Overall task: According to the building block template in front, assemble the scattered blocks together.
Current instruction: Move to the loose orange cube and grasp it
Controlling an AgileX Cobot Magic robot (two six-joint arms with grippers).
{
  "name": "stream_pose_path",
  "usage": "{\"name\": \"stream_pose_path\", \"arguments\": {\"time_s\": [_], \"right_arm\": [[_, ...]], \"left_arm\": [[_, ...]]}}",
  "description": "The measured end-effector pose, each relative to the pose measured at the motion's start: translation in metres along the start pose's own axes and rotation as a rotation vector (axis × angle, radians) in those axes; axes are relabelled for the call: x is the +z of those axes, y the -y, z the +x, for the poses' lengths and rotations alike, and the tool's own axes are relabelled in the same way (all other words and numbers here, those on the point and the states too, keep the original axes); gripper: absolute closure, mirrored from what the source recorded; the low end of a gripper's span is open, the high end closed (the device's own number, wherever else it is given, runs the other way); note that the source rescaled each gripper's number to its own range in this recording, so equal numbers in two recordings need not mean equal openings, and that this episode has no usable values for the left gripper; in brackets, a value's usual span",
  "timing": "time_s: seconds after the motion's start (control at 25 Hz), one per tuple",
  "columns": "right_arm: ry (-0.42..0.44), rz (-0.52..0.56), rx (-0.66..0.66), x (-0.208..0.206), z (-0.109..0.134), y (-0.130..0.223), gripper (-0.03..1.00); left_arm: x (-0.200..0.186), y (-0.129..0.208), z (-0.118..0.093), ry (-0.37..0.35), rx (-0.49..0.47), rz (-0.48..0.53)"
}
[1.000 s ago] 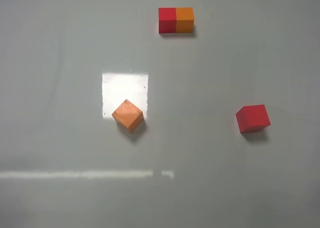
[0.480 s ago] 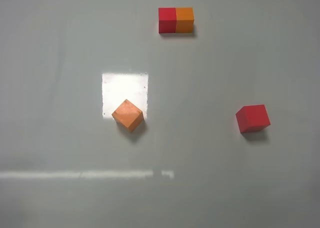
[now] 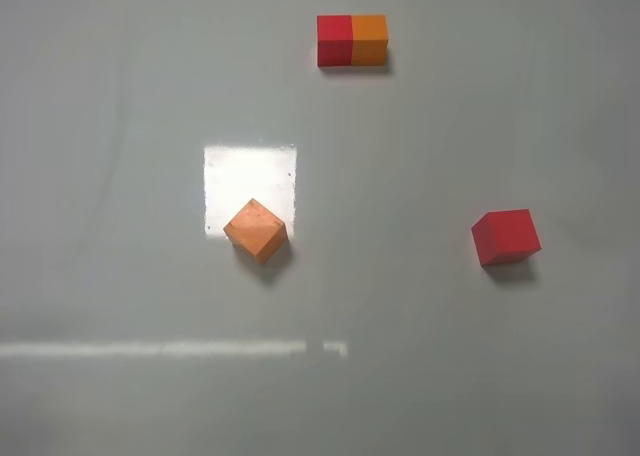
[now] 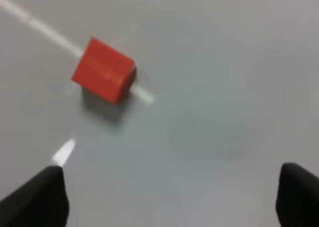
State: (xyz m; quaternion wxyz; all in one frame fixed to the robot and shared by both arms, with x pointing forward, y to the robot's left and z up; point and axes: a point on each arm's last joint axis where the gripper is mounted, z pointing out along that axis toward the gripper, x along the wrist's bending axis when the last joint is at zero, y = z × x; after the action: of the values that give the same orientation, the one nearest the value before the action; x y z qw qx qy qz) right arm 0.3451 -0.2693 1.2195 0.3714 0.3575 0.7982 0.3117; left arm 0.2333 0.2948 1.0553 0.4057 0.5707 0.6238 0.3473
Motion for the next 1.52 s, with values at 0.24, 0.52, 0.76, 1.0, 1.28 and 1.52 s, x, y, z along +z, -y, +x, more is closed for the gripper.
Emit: {"name": "stream_pose_path", "arguments": {"time_s": [0.24, 0.52, 0.76, 1.0, 1.28, 1.52], "right_arm": [[-0.126, 0.044, -0.018, 0.042, 0.005, -0.055, 0.05], [-0.109, 0.134, -0.140, 0.092, 0.076, -0.099, -0.02], [-0.193, 0.094, -0.143, 0.098, 0.136, -0.131, -0.03], [-0.233, 0.123, -0.171, 0.121, 0.184, -0.149, -0.03], [-0.232, 0.182, -0.182, 0.163, 0.225, -0.156, -0.03], [-0.199, 0.220, -0.209, 0.184, 0.240, -0.150, -0.03]], "left_arm": [[0.000, 0.000, 0.000, 0.000, 0.002, 0.000], [0.000, 0.000, 0.000, 0.000, 0.003, 0.000], [0.000, 0.000, 0.000, 0.000, 0.004, 0.000], [0.000, 0.000, 0.000, 0.000, 0.004, -0.001], [0.000, 0.000, 0.000, 0.000, 0.004, -0.001], [0.000, 0.000, 0.000, 0.000, 0.004, -0.001]]}}
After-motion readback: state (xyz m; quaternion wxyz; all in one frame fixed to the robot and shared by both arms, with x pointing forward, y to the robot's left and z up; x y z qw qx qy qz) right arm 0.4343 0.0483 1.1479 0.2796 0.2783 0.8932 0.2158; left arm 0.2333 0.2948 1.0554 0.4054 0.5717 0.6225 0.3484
